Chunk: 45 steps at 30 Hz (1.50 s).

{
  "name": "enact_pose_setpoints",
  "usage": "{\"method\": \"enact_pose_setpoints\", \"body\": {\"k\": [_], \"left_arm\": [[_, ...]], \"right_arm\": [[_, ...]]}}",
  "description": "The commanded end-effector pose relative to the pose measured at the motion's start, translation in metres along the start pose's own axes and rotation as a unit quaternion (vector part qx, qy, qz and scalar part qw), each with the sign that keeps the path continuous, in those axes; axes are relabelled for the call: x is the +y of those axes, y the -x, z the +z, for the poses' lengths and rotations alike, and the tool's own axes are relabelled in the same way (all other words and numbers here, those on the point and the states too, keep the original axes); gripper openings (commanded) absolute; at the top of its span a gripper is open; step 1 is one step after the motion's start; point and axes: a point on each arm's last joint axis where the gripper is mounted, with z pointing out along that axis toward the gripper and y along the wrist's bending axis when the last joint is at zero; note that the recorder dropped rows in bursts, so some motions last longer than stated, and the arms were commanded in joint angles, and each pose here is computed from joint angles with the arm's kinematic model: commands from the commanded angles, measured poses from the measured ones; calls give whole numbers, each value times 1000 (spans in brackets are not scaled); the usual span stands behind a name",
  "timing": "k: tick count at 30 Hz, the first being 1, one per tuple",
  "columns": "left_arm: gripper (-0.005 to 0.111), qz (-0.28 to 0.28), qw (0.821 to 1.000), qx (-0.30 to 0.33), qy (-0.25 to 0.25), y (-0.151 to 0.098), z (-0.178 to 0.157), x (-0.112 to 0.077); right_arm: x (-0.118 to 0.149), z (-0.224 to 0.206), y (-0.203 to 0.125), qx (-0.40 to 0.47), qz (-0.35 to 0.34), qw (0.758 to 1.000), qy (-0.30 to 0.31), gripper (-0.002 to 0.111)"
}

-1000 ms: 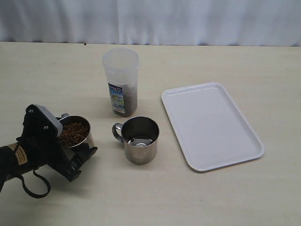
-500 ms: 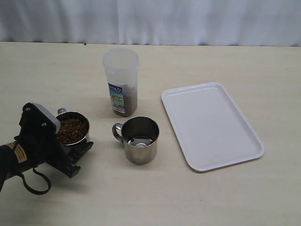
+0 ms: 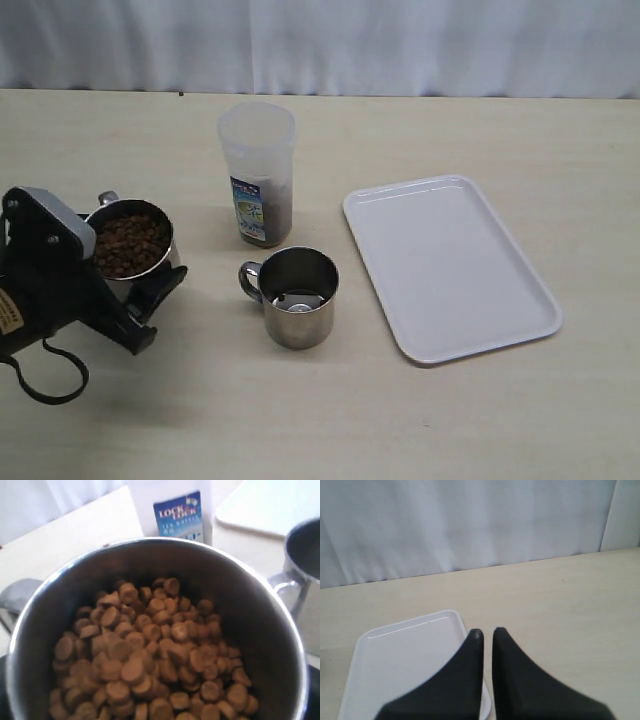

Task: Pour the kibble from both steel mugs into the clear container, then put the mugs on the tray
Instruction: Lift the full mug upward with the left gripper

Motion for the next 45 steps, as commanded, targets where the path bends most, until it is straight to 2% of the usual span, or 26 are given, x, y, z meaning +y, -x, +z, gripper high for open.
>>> {"method": "enact_pose_setpoints", "body": {"k": [1,5,9,12,14,18,27,30,32,36,42,45], "left_arm": [[0,-62,997,-48,18,19,-15,3],[0,-110,993,-40,27,29,-27,6],[0,-115,992,-14,45,34,-40,8],[0,-133,988,-17,73,41,-52,13],[0,-128,988,-24,82,48,-60,14],[0,-127,987,6,95,66,-67,21],[0,-80,996,28,42,95,-62,4],[0,-83,995,37,50,112,-62,10],[0,-90,992,66,59,122,-63,16],[0,-91,988,106,64,130,-66,18],[0,-35,994,91,45,137,-64,5],[0,-55,996,58,34,143,-63,0]], "right_arm": [[0,0,0,-2,-6,1000,1,5],[0,0,0,-2,-6,1000,1,5],[0,0,0,-2,-6,1000,1,5],[0,0,0,-2,-6,1000,1,5],[0,0,0,-2,-6,1000,1,5],[0,0,0,-2,-6,1000,1,5],[0,0,0,-2,-6,1000,1,5],[0,0,0,-2,-6,1000,1,5],[0,0,0,-2,-6,1000,1,5],[0,0,0,-2,-6,1000,1,5],[0,0,0,-2,-6,1000,1,5],[0,0,0,-2,-6,1000,1,5]]}}
